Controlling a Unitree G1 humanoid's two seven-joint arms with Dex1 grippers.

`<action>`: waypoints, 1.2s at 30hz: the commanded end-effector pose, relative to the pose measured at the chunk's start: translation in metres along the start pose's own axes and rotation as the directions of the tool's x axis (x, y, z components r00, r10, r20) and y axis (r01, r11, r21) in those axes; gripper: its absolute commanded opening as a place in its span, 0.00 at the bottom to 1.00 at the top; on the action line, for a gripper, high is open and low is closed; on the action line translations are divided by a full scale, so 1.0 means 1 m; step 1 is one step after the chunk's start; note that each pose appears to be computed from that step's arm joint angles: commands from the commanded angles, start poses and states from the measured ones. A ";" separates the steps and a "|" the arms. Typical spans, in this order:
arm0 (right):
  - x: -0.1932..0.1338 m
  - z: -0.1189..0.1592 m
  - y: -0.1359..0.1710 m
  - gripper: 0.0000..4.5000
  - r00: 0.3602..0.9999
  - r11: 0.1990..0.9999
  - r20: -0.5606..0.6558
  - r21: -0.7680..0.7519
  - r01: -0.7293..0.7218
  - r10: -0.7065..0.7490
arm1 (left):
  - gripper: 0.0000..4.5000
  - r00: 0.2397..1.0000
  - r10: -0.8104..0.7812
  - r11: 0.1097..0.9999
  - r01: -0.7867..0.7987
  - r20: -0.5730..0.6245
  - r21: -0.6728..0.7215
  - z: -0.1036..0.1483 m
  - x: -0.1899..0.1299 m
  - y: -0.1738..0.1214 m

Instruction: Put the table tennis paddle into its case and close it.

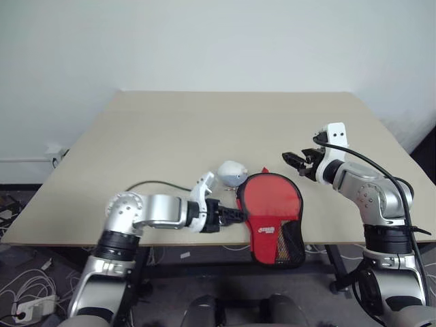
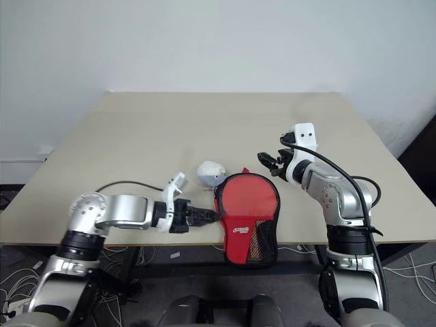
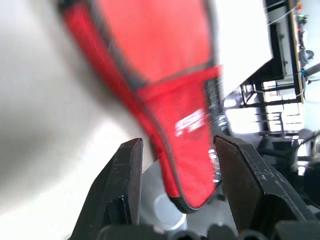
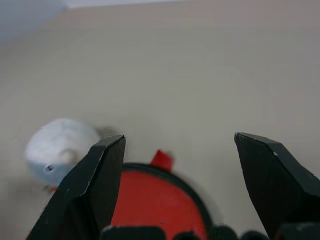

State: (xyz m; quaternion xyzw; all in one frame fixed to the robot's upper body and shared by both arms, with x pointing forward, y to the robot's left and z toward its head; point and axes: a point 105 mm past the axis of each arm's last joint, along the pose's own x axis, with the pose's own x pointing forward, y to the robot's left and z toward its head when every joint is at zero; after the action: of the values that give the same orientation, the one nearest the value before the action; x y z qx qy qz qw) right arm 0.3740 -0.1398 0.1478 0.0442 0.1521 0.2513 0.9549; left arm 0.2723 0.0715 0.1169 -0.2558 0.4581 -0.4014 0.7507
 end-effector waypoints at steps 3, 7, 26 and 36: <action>-0.003 0.015 0.018 0.76 0.995 0.996 0.046 -0.039 -0.083 0.084 | 0.53 0.995 0.015 0.992 -0.027 0.096 0.125 0.034 -0.020 -0.004; 0.005 0.002 0.020 0.49 0.997 0.996 -0.001 -0.042 -0.081 0.081 | 0.53 0.972 0.115 0.980 -0.146 0.207 0.139 0.072 -0.024 0.013; 0.036 -0.039 0.029 0.00 0.990 0.998 -0.131 -0.005 -0.057 0.056 | 0.72 0.884 0.277 0.799 -0.430 0.378 0.420 0.161 0.020 0.051; 0.035 -0.049 0.030 0.00 0.988 0.999 -0.150 0.009 -0.046 0.047 | 0.99 0.924 0.250 0.827 -0.360 0.291 0.433 0.150 0.038 0.055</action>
State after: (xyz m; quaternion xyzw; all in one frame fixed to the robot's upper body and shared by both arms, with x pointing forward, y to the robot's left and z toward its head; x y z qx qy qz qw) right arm 0.3716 -0.0950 0.0839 0.0332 0.2484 0.2770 0.9276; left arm 0.4321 0.0805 0.1071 -0.0293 0.3191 -0.3244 0.8900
